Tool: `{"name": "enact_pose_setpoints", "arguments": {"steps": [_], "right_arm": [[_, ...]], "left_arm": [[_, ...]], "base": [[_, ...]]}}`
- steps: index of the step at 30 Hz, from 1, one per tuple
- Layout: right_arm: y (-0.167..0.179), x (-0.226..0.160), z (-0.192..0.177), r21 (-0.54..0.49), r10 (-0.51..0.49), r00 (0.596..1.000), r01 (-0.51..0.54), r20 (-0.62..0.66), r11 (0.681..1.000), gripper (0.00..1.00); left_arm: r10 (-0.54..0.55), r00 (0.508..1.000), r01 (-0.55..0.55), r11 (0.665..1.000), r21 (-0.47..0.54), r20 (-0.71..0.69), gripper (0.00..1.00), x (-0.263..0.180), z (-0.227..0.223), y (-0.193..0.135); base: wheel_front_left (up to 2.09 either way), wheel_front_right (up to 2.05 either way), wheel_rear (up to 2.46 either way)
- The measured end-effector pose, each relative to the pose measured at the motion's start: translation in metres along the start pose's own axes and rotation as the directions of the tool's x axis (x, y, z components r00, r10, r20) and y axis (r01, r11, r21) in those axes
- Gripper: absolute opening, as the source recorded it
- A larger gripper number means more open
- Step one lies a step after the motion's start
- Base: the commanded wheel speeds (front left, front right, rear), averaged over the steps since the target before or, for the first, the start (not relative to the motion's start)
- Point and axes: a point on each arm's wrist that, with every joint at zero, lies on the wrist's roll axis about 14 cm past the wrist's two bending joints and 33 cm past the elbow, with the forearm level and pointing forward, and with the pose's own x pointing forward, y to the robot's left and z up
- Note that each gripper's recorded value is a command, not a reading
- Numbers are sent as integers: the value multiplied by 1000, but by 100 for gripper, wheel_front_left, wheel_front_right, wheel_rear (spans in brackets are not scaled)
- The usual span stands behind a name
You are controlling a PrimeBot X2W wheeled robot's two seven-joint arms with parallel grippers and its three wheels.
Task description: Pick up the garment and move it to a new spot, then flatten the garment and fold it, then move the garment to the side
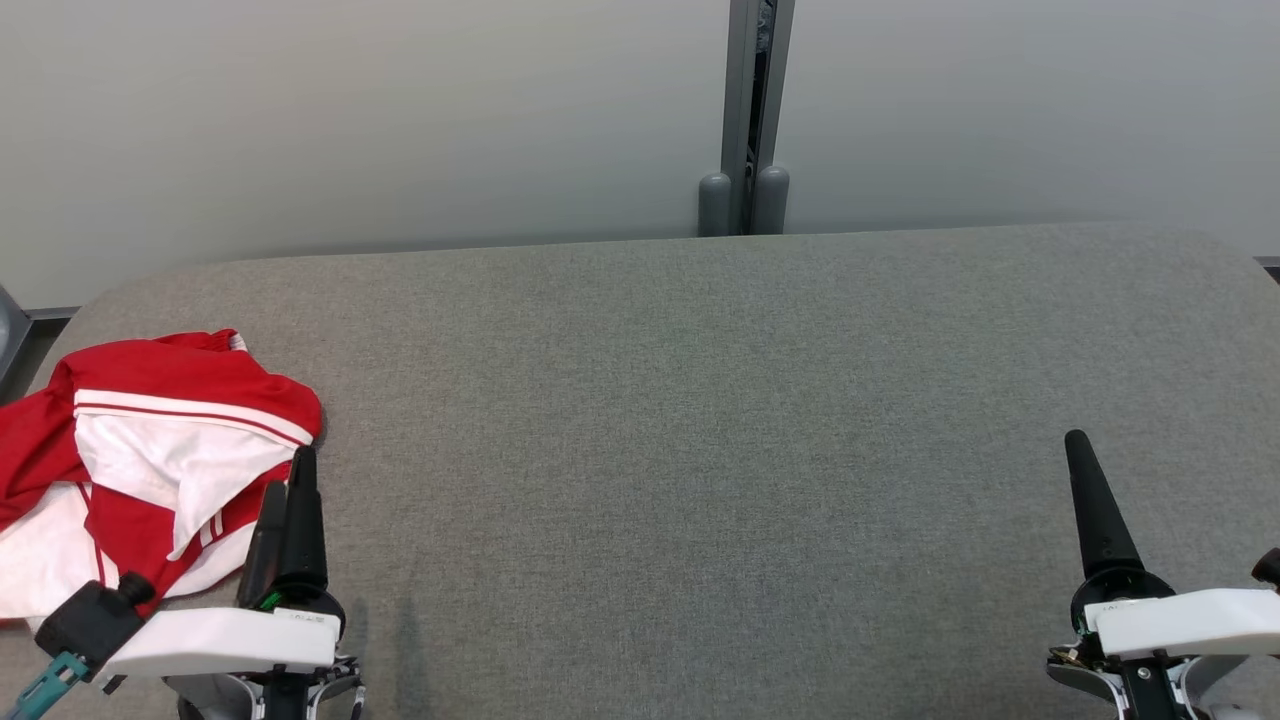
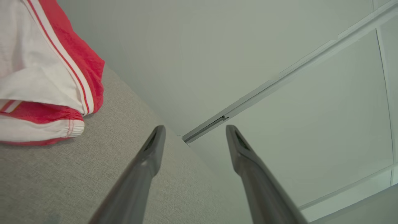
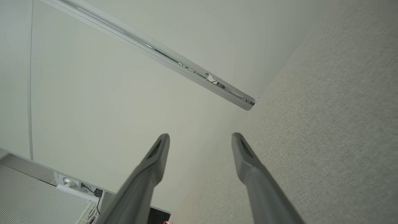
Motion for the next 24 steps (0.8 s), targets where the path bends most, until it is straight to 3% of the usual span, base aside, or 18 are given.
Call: {"name": "enact_pose_setpoints", "arguments": {"steps": [7, 15, 24], "right_arm": [[4, 0, 0, -174, 22, 1000, -24, -10, 984, 100], [10, 0, 1, -355, 54, 998, -57, -17, 933, 100], [16, -1, -6, -477, 84, 996, -92, -40, 874, 100]], "left_arm": [[-11, 1000, 10, 988, 154, 3, 100, 0, -1, -4], [-25, 1000, 23, 954, 300, 3, 100, 0, -3, -7], [-32, 999, 24, 911, 411, 13, 100, -2, -4, -8]], "base": [[0, 0, 0], [0, 0, 0], [0, 0, 0]]}}
